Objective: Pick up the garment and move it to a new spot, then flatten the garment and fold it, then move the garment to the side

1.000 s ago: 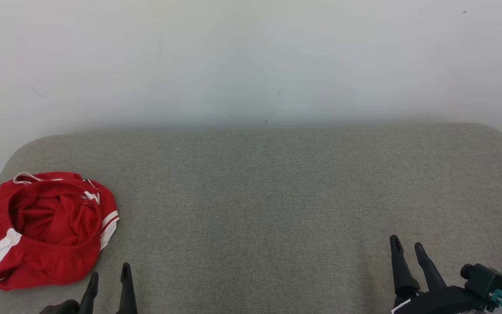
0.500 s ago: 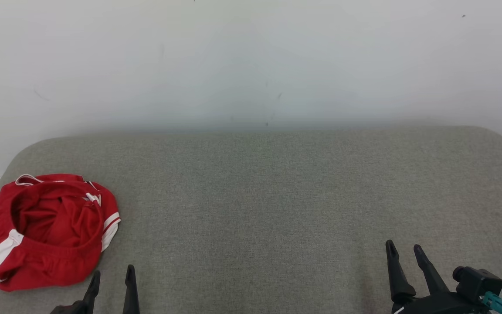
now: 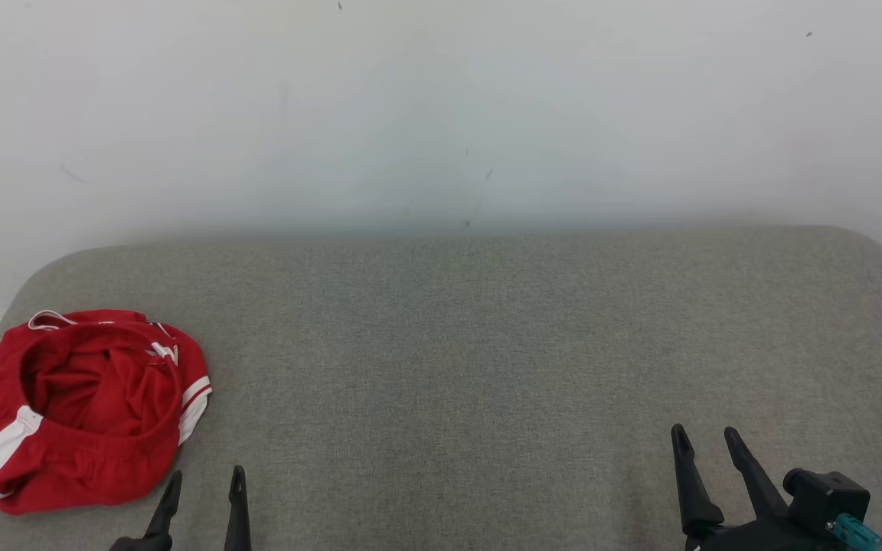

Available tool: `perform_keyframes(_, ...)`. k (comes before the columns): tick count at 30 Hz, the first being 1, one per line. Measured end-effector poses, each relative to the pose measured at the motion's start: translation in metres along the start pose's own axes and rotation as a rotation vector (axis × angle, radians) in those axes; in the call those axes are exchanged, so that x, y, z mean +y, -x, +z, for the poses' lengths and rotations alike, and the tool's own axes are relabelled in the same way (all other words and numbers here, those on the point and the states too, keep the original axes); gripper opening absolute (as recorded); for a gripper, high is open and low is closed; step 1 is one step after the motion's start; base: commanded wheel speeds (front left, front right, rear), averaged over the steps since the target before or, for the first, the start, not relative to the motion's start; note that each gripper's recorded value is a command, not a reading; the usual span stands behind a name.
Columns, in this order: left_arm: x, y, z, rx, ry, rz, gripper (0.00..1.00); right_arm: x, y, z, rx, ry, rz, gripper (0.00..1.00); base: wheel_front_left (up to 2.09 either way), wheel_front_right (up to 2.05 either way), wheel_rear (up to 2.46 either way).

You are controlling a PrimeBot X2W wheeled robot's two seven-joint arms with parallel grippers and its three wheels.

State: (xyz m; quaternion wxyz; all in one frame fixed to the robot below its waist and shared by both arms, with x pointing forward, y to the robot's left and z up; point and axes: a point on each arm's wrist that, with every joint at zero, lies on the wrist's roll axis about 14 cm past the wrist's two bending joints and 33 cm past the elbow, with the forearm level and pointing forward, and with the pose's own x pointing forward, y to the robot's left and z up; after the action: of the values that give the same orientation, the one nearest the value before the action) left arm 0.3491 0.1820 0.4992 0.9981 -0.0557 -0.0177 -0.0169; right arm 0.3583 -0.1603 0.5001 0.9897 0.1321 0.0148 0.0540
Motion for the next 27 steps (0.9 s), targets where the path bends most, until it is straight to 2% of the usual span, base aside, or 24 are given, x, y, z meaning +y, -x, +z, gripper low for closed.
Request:
perform_keyframes(21,-0.0014,0.0036,0.0026,-0.026,-0.112,-0.019,1.0,0.0066,0.0027,-0.0003,-0.007,0.127,0.028,1.0,0.0,0.0,0.0)
perform_keyframes(27,-0.0013,0.0036,0.0019,-0.026,-0.111,-0.016,1.0,0.0063,0.0026,-0.0012,-0.006,0.129,0.027,1.0,0.0,0.0,0.0)
